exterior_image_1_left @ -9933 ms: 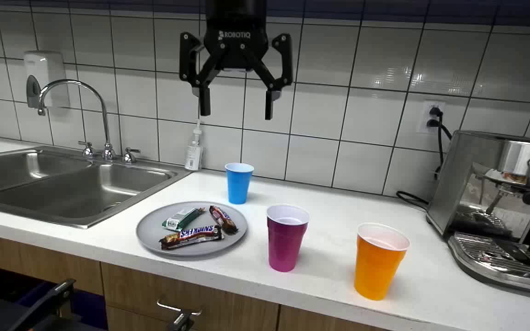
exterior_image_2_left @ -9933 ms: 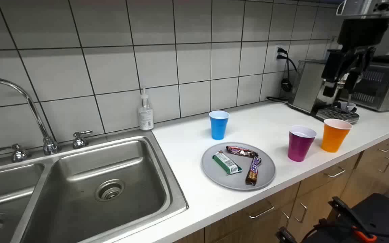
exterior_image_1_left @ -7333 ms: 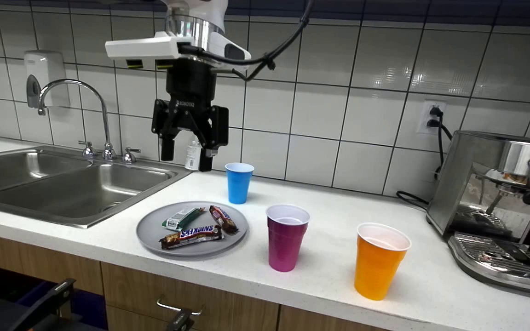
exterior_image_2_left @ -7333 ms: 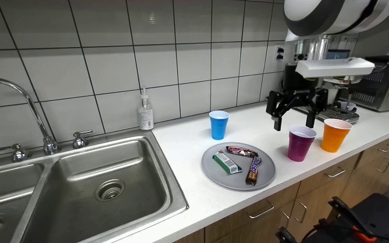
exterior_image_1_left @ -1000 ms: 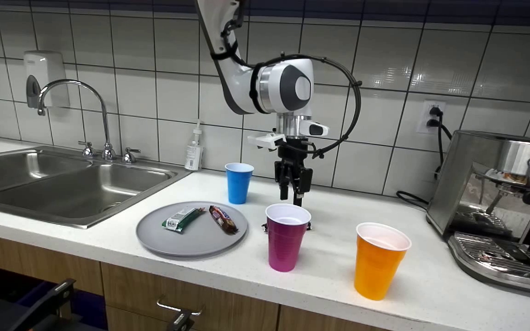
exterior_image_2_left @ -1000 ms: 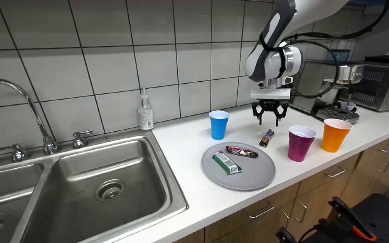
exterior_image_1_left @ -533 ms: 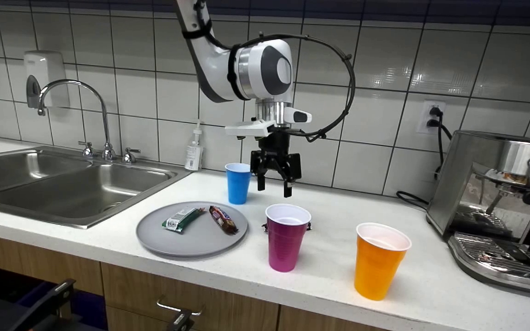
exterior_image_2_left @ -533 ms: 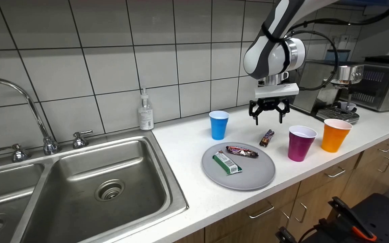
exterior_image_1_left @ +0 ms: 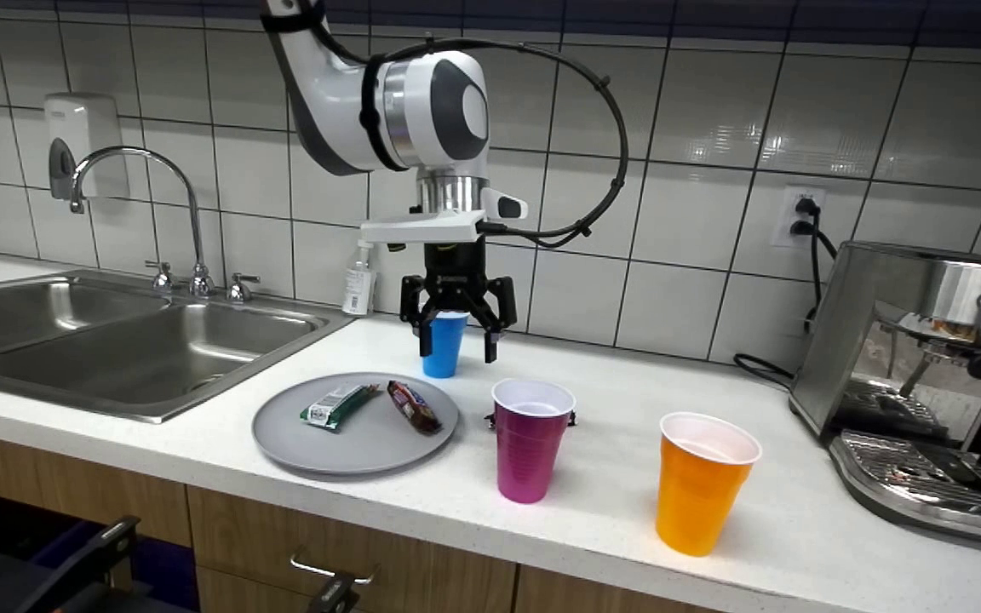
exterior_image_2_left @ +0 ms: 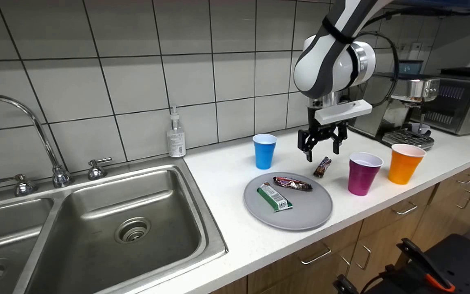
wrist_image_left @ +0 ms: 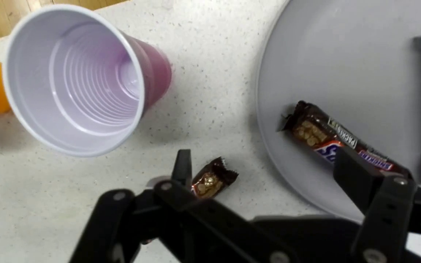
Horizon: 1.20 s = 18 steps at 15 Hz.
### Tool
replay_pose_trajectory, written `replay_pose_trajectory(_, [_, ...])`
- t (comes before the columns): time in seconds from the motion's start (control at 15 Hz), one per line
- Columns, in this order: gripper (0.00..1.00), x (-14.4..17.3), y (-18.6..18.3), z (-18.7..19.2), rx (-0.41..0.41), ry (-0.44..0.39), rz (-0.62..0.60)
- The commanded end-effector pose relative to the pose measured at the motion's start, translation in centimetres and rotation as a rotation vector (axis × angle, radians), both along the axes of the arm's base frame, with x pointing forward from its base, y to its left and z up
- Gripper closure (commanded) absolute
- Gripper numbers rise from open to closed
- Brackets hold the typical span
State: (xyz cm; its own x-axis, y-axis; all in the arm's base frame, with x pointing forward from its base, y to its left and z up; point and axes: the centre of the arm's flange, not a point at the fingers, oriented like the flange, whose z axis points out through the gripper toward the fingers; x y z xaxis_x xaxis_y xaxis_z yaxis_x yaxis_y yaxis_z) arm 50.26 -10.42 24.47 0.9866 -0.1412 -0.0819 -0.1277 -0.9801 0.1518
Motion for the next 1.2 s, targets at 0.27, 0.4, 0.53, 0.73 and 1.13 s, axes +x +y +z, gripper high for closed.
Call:
replay_pose_trajectory(0.27, [0.00, -1.0, 2.6, -0.3, 0.031, 0.022, 0.191])
replay_pose_trajectory(0.4, [0.00, -1.0, 2.6, -0.4, 0.031, 0.026, 0.190])
replay_pose_trajectory(0.53, [0.00, -1.0, 2.5, -0.5, 0.032, 0.026, 0.187])
replay_pose_trajectory(0.73, [0.00, -1.0, 2.5, -0.5, 0.032, 0.026, 0.187])
replay_pose_trajectory(1.13, [0.00, -0.8, 2.6, -0.5, 0.018, 0.007, 0.197])
